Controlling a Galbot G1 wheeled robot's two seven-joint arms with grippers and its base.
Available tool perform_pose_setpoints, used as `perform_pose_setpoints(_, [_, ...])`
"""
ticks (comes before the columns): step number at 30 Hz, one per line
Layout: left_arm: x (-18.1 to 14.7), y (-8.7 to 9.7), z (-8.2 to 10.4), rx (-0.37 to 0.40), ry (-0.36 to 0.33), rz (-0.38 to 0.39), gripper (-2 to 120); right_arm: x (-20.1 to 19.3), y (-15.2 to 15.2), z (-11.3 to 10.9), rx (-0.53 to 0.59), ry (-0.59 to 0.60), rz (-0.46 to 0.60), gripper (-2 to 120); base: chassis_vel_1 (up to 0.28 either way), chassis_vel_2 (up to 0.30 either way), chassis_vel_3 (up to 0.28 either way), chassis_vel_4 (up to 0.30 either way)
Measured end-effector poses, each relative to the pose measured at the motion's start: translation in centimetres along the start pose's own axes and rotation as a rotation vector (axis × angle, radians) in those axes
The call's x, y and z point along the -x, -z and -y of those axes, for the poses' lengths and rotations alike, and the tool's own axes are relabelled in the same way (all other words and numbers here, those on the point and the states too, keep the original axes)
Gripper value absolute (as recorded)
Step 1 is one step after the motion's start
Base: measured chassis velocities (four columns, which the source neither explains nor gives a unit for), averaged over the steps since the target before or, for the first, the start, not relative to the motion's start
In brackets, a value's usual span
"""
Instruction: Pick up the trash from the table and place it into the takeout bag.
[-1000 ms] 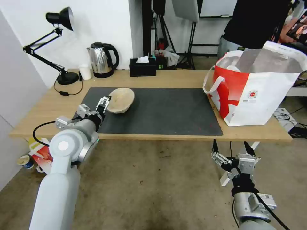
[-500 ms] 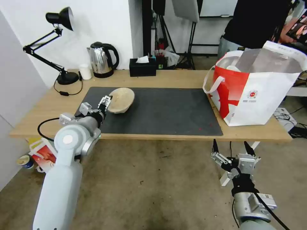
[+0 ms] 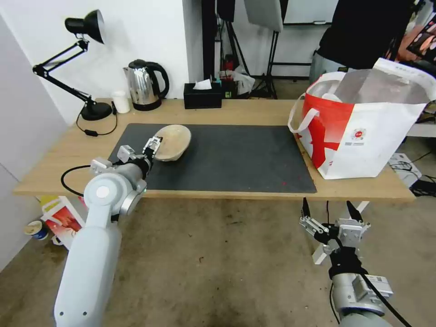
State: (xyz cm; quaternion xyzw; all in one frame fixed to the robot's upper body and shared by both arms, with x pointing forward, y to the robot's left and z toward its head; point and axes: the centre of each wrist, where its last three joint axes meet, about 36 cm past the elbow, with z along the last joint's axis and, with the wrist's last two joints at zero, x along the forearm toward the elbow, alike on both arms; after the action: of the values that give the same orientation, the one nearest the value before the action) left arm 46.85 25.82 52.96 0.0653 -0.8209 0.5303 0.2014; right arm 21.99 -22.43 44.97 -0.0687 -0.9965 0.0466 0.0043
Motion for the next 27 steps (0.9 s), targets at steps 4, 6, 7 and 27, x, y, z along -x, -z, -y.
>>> perform_pose_setpoints(4, [0.4, -0.2, 0.0, -0.004, 0.004, -0.004, 100, 0.0, 0.0, 0.0, 0.000, 0.000, 0.000, 100, 0.000, 0.000, 0.000, 0.000])
perform_pose_setpoints(6, [0.6, -0.3, 0.0, -0.006, 0.005, -0.006, 100, 0.0, 0.0, 0.0, 0.000, 0.000, 0.000, 100, 0.000, 0.000, 0.000, 0.000])
perform_pose_setpoints(7, [0.8, -0.3, 0.1, -0.007, 0.007, -0.008, 100, 0.0, 0.0, 0.0, 0.000, 0.000, 0.000, 100, 0.000, 0.000, 0.000, 0.000])
perform_pose_setpoints(27, [4.0, -0.7, 0.1, -0.011, 0.047, -0.029, 100, 0.0, 0.0, 0.0, 0.000, 0.000, 0.000, 100, 0.000, 0.000, 0.000, 0.000])
